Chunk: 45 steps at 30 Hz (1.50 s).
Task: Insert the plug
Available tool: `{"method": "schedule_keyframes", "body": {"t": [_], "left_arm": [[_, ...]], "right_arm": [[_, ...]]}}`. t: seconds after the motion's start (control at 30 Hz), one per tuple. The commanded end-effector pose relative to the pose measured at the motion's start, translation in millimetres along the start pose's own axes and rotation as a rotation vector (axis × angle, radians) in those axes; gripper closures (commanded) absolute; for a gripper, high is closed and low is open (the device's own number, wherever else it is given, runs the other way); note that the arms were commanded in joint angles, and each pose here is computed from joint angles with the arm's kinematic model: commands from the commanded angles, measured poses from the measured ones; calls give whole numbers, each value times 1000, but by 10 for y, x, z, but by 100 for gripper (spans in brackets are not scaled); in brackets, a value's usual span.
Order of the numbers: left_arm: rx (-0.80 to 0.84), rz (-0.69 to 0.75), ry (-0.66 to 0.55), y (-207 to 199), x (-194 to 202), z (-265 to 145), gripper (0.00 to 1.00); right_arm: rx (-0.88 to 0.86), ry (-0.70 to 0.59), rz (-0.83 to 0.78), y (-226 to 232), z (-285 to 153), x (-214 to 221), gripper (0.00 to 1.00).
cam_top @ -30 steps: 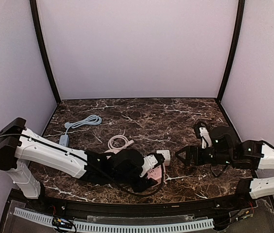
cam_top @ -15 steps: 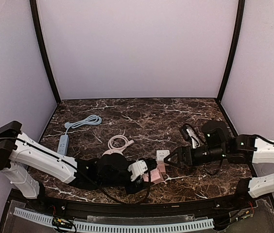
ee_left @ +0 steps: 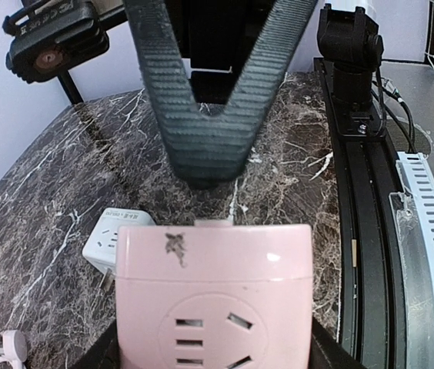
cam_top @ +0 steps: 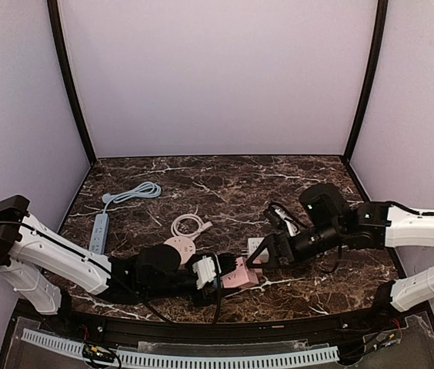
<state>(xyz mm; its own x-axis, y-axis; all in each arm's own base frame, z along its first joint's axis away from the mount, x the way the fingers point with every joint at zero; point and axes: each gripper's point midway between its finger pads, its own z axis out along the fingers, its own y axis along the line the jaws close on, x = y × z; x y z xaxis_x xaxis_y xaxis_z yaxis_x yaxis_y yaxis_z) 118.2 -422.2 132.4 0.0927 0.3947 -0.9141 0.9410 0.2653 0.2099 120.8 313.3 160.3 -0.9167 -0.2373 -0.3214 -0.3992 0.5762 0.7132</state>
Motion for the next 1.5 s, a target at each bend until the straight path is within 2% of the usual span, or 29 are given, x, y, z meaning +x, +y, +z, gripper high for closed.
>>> {"method": "schedule_keyframes", "body": {"t": [0.0,0.37,0.87,0.97,1.07,1.1,1.47], "left_arm": [[-20,5,-128,52,-295,-112,80],[-32,7,-143,64,-286,-115,80],[-62,-3,-140,107,-271,-67,80],[-61,0,-137,103,-253,-62,80],[-63,-1,-136,105,-245,-61,80],[-66,-2,-136,111,-247,-63,80],[-68,-4,-142,117,-253,-85,80]], "right_arm": [[-27,54,-2,164,56,72,1],[-45,90,-18,325,272,144,2],[-62,101,-56,536,408,143,27],[-62,89,-65,565,409,110,27],[-58,65,-70,585,391,58,16],[-58,55,-70,601,377,33,15],[-34,-29,-58,613,300,-118,21]]}}
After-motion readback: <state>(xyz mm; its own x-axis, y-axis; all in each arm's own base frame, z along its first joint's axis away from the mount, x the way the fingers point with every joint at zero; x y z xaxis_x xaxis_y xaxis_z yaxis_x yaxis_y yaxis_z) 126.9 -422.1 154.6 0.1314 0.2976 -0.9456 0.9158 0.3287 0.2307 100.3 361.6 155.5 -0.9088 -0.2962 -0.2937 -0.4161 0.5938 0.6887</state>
